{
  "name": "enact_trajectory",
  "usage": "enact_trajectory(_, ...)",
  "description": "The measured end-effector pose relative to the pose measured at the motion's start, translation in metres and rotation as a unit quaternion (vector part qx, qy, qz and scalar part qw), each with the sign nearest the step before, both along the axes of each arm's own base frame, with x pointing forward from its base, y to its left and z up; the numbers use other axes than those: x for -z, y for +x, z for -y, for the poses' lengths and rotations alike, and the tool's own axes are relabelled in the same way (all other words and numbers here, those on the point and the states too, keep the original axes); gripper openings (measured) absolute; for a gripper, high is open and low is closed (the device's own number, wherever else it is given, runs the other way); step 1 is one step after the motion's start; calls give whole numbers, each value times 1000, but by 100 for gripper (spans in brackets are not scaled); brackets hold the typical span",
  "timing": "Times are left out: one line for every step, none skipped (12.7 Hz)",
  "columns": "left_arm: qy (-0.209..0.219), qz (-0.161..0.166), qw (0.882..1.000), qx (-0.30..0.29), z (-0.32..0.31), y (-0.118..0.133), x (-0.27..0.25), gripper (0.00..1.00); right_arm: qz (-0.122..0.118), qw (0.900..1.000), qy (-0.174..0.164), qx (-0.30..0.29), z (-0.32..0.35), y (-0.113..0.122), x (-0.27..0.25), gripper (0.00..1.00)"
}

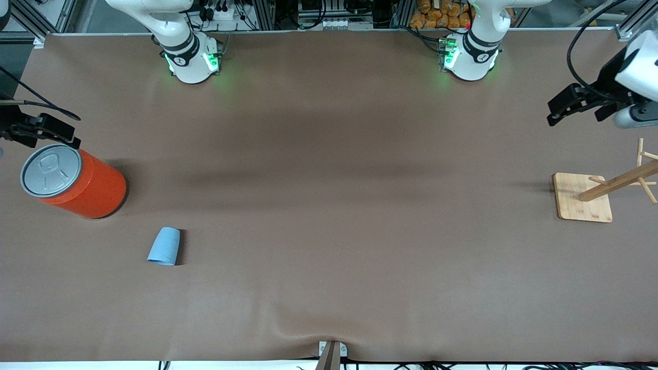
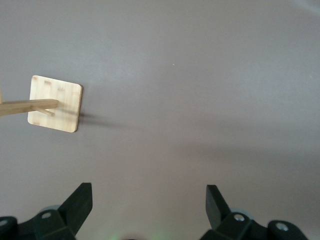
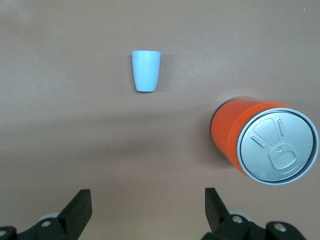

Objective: Flip cup
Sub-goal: 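Move the right gripper down toward the light blue cup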

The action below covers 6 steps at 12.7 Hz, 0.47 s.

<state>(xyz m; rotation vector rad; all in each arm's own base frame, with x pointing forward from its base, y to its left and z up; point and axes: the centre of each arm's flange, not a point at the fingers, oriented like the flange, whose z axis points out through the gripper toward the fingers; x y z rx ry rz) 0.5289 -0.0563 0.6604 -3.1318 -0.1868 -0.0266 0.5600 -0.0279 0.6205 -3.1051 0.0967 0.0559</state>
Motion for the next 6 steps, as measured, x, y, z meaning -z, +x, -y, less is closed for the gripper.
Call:
enact_trajectory(0, 0, 1000, -6, -6, 0, -1, 100, 0, 1000, 0, 0, 0, 0, 0, 100)
enact_trajectory(0, -2, 1000, -10, -11, 0, -1, 100, 0, 1000, 0, 0, 0, 0, 0, 100)
enact_trajectory(0, -3, 1000, -12, -13, 0, 0, 100, 0, 1000, 0, 0, 0, 0, 0, 100)
enact_trajectory(0, -3, 1000, -12, -13, 0, 0, 100, 0, 1000, 0, 0, 0, 0, 0, 100)
enact_trajectory(0, -4, 1000, -11, -12, 0, 0, 100, 0, 1000, 0, 0, 0, 0, 0, 100)
enact_trajectory(0, -6, 1000, -8, -12, 0, 1, 100, -1, 1000, 0, 0, 0, 0, 0, 100)
